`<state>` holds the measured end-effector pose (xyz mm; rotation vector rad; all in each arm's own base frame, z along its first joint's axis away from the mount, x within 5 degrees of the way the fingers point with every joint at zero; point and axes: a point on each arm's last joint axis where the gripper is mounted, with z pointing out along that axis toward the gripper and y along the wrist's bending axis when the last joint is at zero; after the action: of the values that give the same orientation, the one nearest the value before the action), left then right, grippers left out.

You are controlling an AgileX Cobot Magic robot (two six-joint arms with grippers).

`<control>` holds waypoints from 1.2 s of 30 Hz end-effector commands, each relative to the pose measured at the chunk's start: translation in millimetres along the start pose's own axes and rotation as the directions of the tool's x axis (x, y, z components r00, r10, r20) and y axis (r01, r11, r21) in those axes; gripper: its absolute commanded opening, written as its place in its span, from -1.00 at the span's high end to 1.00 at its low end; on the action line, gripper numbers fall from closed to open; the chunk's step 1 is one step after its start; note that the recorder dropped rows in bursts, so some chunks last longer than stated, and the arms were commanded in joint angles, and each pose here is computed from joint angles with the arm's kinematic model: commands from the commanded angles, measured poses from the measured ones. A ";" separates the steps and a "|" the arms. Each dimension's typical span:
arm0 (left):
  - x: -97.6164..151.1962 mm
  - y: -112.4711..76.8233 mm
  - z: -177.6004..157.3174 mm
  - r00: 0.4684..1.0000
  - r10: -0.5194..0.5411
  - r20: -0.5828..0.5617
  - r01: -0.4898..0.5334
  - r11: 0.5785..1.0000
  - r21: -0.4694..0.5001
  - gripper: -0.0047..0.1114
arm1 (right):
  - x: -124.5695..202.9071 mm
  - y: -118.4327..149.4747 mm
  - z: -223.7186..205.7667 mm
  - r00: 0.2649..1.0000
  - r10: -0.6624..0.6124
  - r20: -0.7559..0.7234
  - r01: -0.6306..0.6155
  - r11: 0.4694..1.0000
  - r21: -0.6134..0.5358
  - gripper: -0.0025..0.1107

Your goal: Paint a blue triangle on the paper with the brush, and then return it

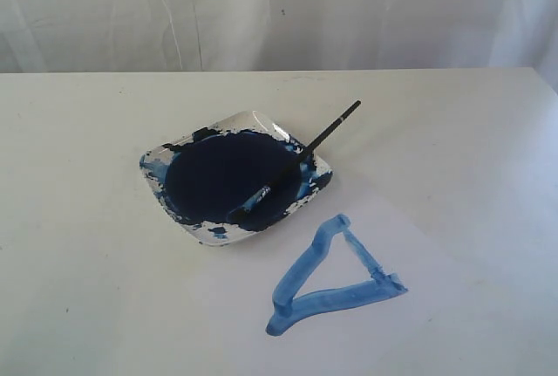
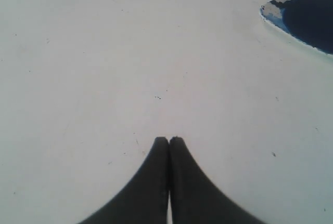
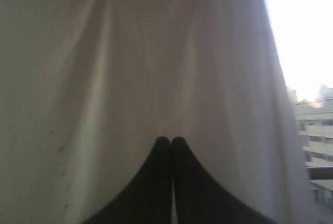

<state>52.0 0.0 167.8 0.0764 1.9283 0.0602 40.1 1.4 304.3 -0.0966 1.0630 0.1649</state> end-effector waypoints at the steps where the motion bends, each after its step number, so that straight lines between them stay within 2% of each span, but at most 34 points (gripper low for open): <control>1: 0.8 -0.1 0.2 1.000 -0.010 0.003 0.010 1.000 -0.002 0.92 | 26.9 12.0 -5.0 0.984 0.018 -0.177 -0.039 0.992 -0.120 0.96; 6: 0.8 -0.1 0.2 1.000 -0.010 0.003 0.010 1.000 -0.002 0.92 | 58.9 13.9 -14.2 0.922 -0.003 -0.387 -0.052 0.990 -0.131 0.96; 12: 0.8 -0.1 0.2 1.000 -0.010 0.003 0.010 1.000 -0.002 0.92 | 75.0 14.8 -22.9 0.829 -0.015 -0.559 -0.072 0.989 -0.133 0.96; 22: 0.8 -0.1 0.2 1.000 -0.010 0.003 0.010 1.000 -0.002 0.92 | 105.2 11.3 -38.4 0.773 -0.123 -0.623 0.031 0.987 -0.156 0.96; 25: 0.8 -0.1 0.2 1.000 -0.010 0.003 0.010 1.000 -0.002 0.92 | 108.9 8.2 -41.0 0.769 -0.122 -0.628 0.063 0.991 -0.115 0.96; 31: 0.8 -0.1 0.2 1.000 -0.010 0.003 0.010 1.000 -0.002 0.92 | 113.4 1.2 -46.4 0.716 -0.102 -0.691 0.122 0.992 -0.021 0.96; 36: 0.8 -0.1 0.2 1.000 -0.010 0.003 0.010 1.000 -0.002 0.92 | 113.2 -2.7 -47.6 0.712 -0.083 -0.697 0.157 0.987 0.043 0.96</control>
<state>52.0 0.0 167.8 0.0764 1.9283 0.0602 54.1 3.5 184.0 -0.1736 1.8172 -0.0260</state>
